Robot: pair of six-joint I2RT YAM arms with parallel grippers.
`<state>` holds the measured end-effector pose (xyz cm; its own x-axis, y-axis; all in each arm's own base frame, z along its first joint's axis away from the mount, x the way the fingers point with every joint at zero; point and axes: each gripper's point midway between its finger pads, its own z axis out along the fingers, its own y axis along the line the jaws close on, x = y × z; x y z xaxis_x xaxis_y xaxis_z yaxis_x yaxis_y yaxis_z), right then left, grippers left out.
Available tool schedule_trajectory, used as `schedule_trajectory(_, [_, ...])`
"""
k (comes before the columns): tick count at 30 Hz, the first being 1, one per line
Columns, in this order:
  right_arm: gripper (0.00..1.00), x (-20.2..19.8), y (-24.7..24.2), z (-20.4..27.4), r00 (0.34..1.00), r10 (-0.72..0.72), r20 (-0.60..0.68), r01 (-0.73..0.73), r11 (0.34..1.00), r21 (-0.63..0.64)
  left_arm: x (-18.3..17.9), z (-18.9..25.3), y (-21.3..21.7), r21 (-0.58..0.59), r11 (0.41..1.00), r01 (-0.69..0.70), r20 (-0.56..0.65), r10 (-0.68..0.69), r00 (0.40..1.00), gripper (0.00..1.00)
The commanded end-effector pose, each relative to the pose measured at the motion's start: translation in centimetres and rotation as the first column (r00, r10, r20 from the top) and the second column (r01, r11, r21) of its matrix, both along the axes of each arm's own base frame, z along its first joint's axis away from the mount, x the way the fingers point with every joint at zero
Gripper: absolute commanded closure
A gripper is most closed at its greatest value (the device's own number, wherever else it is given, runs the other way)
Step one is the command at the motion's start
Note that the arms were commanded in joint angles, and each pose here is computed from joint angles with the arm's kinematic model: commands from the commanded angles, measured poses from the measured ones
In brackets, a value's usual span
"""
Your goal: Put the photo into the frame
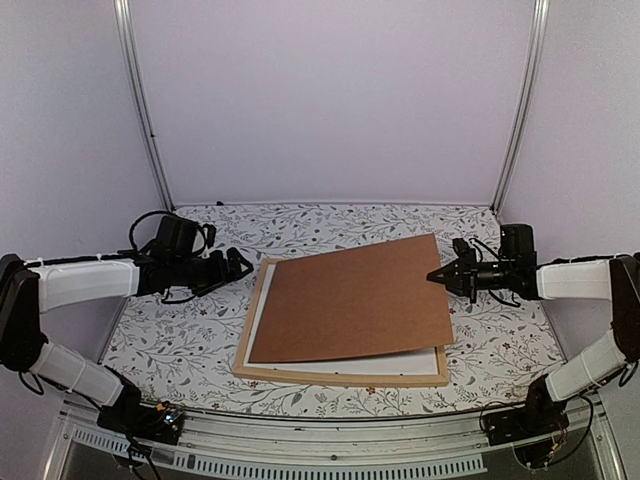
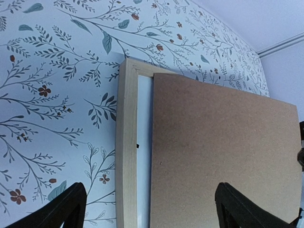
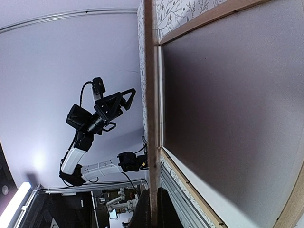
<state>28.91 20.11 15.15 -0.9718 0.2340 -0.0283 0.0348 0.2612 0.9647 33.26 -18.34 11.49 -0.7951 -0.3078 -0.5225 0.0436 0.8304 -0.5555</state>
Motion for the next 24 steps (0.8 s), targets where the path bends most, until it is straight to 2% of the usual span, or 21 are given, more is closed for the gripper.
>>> schedule_trajectory(1, [1.00,0.0,0.6,1.1,0.998,0.028,0.050,-0.030,0.999,0.034,0.7,0.3,-0.6,0.005,1.000,0.017,0.028,-0.018,0.999,0.02])
schedule_trajectory(24, [1.00,0.2,1.5,-0.8,0.997,0.069,0.024,-0.070,0.997,0.017,0.1,-2.0,-1.9,0.010,0.999,0.049,-0.018,-0.049,0.999,0.00])
